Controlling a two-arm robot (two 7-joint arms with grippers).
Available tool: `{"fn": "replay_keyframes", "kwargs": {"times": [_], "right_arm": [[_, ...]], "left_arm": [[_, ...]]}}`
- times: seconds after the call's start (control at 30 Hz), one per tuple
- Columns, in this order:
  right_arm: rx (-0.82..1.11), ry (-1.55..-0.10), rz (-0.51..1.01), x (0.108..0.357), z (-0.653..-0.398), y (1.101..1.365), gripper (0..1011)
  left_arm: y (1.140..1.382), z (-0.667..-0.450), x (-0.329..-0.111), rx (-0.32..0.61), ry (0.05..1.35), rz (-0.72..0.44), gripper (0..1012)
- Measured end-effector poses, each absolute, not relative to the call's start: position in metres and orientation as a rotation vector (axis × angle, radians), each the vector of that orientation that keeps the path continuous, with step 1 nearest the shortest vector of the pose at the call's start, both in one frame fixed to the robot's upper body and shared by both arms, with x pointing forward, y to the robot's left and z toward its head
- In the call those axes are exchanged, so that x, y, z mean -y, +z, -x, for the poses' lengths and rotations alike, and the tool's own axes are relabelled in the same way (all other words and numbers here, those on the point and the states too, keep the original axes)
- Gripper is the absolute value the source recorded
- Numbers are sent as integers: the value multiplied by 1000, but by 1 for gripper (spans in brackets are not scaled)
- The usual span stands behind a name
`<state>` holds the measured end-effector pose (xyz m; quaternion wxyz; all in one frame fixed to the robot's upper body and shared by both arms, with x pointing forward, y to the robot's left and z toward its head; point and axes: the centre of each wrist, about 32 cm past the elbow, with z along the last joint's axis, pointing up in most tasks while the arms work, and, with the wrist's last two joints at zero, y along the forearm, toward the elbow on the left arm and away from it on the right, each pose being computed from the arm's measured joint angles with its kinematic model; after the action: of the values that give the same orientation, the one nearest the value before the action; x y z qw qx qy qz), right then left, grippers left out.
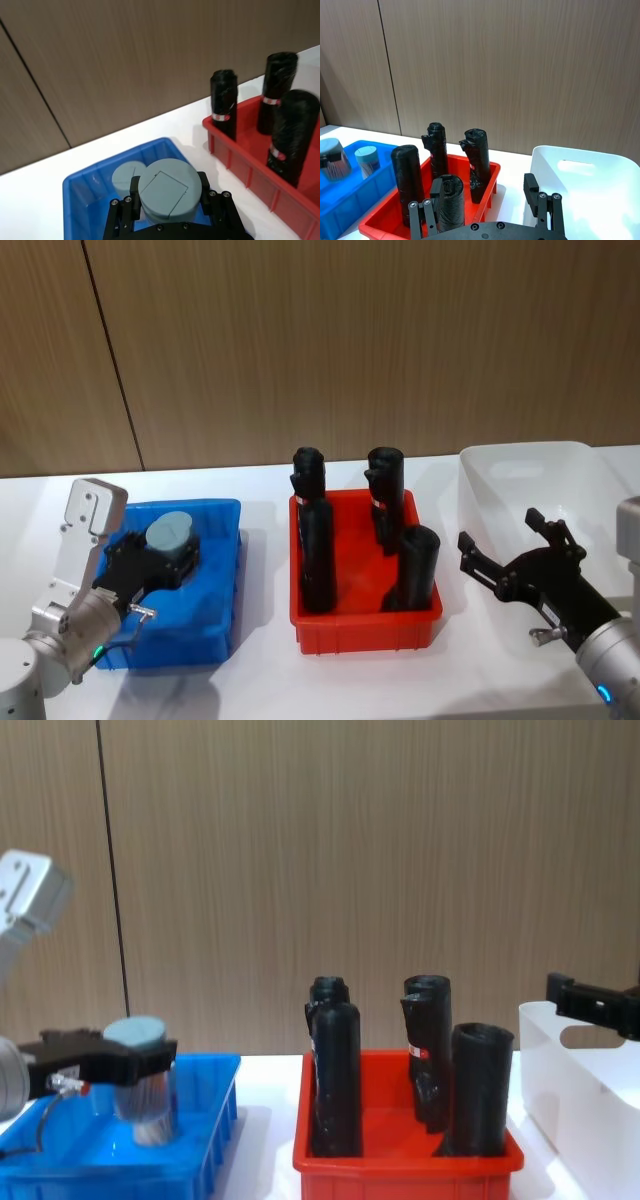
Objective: Pick the cotton swabs from the blue box and place them into the white box.
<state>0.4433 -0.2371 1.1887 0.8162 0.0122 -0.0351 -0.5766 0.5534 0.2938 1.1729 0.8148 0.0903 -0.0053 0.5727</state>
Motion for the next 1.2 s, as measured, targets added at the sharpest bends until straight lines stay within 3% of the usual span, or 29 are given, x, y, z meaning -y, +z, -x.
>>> {"fn": "replay_keyframes", "kwargs": {"times": [0.5,1.2], "right_arm": [[75,-1230,-26,237,-443,1189,1002],[75,-1229,-26,237,-443,1189,1002]], "left_arm": [[1205,-541,-292,135,1042,-133,660],[1223,-542,-288,125,725,-45,661]]}}
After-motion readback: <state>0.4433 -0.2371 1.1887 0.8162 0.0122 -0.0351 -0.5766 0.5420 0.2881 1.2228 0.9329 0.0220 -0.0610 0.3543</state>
